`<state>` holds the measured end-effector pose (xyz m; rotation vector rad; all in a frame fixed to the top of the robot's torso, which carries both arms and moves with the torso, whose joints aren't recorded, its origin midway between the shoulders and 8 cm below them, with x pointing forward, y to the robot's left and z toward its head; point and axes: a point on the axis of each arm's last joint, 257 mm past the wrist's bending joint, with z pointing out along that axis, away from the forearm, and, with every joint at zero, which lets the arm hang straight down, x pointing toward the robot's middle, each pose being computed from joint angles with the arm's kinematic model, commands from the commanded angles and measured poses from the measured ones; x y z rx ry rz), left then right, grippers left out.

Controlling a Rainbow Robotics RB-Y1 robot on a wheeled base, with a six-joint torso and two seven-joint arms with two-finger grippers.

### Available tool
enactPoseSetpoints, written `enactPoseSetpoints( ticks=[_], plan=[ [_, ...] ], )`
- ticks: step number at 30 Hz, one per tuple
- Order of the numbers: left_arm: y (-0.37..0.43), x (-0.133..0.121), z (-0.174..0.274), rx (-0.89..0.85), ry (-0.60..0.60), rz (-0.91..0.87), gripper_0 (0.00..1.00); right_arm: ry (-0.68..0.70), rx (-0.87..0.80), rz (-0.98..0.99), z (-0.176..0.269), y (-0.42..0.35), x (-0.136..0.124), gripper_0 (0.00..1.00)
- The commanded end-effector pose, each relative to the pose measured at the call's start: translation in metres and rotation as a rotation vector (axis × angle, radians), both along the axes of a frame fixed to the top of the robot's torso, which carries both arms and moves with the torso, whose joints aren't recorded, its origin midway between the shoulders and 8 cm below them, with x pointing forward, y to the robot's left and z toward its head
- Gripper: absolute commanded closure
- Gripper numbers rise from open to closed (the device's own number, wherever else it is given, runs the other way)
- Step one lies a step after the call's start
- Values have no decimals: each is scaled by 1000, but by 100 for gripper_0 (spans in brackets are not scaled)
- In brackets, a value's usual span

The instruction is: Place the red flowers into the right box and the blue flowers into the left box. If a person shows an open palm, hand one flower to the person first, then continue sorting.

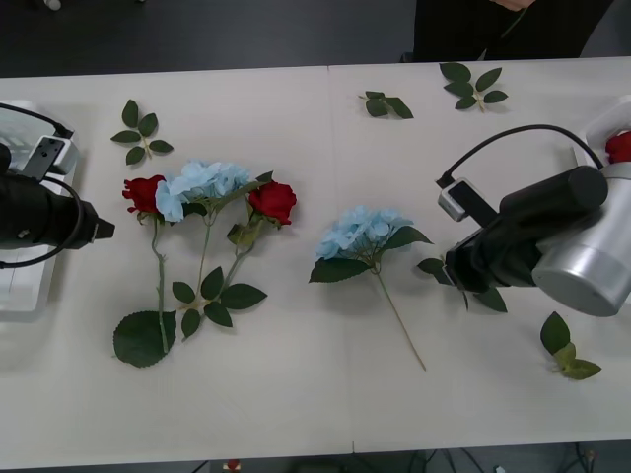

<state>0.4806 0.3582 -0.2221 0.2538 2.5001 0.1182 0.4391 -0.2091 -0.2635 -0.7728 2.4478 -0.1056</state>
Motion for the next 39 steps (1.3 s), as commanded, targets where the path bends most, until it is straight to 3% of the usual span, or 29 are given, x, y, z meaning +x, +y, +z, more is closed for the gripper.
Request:
enactPoseSetpoints(
  ticks=[1,8,13,24,39],
  plan=[
    [-25,32,11,-20,-56,-20,0,21,67,-2,-23,41,-12,0],
    [-47,54,-11,14,-39,-48,0,85,137,-10,-42,78,-20,0],
    [-58,66,-26,-6,-30,-46,0,85,154,-32,-48,89,-11,0],
    [-55,76,-54,-33,-14,-31,0,115,135,-111,-62,102,14,0],
    [-74,82,-72,-120,7,-8,0,132,78,-173,-69,101,13,0]
  ],
)
